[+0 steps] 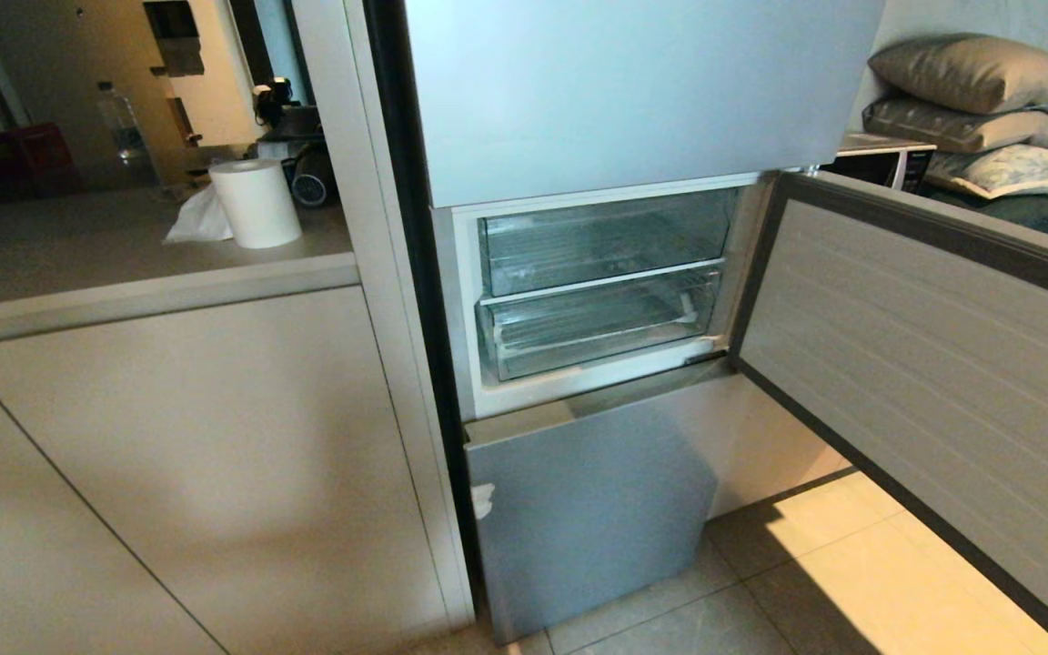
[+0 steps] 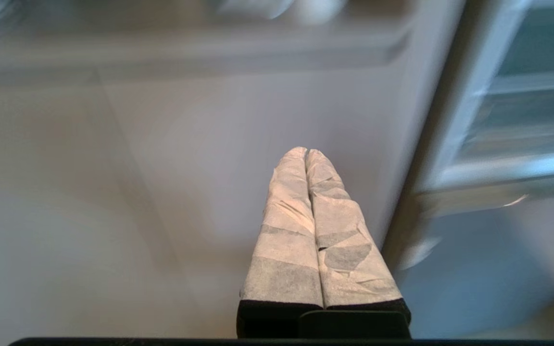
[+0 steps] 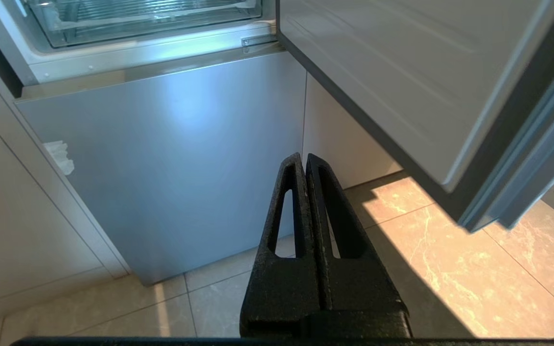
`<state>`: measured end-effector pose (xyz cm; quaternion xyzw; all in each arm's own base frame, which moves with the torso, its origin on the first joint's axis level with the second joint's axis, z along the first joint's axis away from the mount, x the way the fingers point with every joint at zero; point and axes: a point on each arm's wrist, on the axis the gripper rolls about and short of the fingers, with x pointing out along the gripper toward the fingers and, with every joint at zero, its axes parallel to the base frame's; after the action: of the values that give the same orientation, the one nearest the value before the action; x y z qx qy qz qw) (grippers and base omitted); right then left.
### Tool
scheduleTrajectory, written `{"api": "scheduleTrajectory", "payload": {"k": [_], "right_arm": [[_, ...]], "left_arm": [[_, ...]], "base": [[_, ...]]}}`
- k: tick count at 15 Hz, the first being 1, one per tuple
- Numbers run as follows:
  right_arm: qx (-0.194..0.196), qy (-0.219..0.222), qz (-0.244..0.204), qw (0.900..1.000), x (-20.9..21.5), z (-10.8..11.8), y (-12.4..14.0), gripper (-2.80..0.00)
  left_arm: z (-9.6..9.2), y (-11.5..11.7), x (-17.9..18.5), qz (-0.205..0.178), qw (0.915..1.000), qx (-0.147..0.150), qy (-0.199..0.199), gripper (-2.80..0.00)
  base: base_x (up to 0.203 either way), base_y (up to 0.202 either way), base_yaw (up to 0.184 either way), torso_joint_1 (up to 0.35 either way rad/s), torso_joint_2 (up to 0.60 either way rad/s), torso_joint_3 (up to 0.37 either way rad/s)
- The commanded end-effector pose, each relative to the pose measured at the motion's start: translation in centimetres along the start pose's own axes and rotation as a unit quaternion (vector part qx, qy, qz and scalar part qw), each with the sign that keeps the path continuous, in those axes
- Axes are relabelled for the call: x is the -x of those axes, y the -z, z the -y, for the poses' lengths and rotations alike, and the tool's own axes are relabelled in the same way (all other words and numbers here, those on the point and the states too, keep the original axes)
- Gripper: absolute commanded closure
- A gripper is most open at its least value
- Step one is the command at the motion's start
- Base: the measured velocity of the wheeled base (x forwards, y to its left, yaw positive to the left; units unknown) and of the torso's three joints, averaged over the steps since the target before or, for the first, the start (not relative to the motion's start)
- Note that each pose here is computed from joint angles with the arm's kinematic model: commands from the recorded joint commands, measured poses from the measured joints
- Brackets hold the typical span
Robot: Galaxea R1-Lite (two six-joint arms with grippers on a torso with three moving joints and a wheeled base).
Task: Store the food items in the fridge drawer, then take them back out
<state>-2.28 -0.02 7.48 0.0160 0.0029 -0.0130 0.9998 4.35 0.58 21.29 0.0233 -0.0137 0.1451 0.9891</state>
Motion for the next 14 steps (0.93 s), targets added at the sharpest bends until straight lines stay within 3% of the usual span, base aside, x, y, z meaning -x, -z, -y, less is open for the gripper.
{"api": "scheduleTrajectory", "payload": {"k": [1,3,6,10,12,14], "right_arm": [[0.0,0.0,-0.001,1.0,0.0,0.0,0.0,0.0],[0.0,0.0,-0.001,1.0,0.0,0.0,0.0,0.0],[0.0,0.0,-0.001,1.0,0.0,0.0,0.0,0.0],[-0.001,0.0,-0.001,1.0,0.0,0.0,0.0,0.0],[-0.001,0.0,-0.001,1.0,0.0,0.0,0.0,0.0],[-0.001,0.0,-0.001,1.0,0.0,0.0,0.0,0.0]], "left_arm": [[-0.4,4.4,1.6,-0.033,0.9994,-0.013,-0.005,0.0],[-0.1,8.6,2.4,-0.083,0.9945,-0.028,0.057,0.0],[-0.2,12.1,4.7,-0.088,0.9867,-0.037,0.131,0.0],[-0.7,13.4,7.1,-0.022,0.9829,-0.057,0.174,0.0],[-0.7,13.5,7.2,-0.016,0.9812,-0.064,0.181,0.0],[-0.8,13.5,7.2,-0.022,0.9848,-0.042,0.167,0.0]], "base": [[0.0,0.0,0.0,0.0,0.0,0.0],[0.0,0.0,0.0,0.0,0.0,0.0],[0.0,0.0,0.0,0.0,0.0,0.0],[0.0,0.0,0.0,0.0,0.0,0.0],[0.0,0.0,0.0,0.0,0.0,0.0],[0.0,0.0,0.0,0.0,0.0,0.0]]}}
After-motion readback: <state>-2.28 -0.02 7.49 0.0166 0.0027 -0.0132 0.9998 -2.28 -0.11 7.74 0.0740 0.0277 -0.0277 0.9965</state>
